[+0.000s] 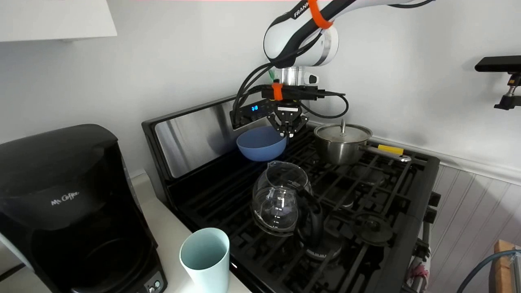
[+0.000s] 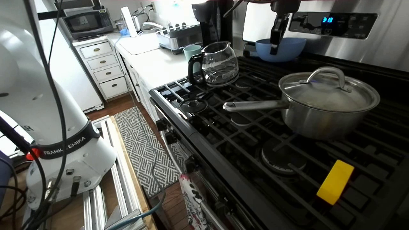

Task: Move the purple bowl to the right

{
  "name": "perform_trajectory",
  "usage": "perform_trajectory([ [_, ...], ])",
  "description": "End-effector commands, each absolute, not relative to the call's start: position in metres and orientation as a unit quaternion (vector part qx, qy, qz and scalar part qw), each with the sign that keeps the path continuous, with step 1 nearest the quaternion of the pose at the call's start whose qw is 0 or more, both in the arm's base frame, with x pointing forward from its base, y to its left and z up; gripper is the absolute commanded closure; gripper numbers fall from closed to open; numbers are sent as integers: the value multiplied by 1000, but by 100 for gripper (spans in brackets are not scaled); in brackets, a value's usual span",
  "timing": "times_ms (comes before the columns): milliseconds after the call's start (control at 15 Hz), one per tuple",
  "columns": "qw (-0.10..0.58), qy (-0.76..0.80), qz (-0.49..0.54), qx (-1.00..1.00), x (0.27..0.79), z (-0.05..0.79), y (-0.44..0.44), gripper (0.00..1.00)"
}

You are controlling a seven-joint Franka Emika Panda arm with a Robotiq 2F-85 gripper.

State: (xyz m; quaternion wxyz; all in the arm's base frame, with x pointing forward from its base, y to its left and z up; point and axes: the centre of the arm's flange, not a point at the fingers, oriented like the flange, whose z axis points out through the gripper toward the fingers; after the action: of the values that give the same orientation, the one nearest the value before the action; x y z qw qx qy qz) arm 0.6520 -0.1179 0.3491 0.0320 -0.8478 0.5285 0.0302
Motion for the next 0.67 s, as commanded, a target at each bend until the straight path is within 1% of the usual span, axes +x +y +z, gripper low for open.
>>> perform_trajectory([
  [0,38,600,-19,-799,586,350,-103,99],
  [67,54,613,-24,-788,584,348,-100,99],
  [133,43,583,-3,-811,630,345,-115,99],
  [200,44,586,-3,-809,624,343,-114,95],
  [400,44,585,-3,-810,626,342,-114,95],
  [467,44,585,-3,-810,626,341,-114,99],
  [600,41,599,1,-800,611,336,-123,99],
])
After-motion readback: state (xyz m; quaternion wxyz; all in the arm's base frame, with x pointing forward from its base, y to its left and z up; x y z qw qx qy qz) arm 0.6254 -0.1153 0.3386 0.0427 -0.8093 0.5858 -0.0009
